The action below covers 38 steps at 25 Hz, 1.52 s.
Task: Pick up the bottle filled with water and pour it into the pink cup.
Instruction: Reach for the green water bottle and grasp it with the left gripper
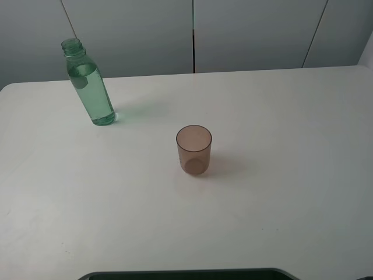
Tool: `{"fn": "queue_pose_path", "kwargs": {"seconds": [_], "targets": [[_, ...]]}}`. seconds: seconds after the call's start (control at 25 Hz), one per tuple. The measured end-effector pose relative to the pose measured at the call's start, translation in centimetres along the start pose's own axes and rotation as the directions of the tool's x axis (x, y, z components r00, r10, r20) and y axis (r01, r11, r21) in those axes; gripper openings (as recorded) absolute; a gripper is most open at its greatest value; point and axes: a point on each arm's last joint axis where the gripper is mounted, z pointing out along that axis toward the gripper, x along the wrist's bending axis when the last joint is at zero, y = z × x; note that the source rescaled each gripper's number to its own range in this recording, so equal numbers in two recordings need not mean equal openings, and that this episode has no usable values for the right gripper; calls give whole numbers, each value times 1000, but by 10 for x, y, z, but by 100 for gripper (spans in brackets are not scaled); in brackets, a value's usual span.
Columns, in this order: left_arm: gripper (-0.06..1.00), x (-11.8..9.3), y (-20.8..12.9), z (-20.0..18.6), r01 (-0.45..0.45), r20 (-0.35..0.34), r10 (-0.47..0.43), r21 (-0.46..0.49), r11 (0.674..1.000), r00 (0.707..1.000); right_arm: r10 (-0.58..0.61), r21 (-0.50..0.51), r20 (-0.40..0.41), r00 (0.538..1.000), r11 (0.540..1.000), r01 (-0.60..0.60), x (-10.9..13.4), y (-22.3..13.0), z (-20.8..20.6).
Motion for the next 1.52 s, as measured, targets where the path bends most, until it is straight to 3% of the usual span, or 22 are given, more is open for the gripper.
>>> {"fn": "queue_pose_path", "kwargs": {"seconds": [1.52], "targets": [[98, 1, 0, 0, -23, -12, 23, 0, 1000, 1000, 0, 0, 0, 1000, 1000, 0, 0, 0, 0]]}}
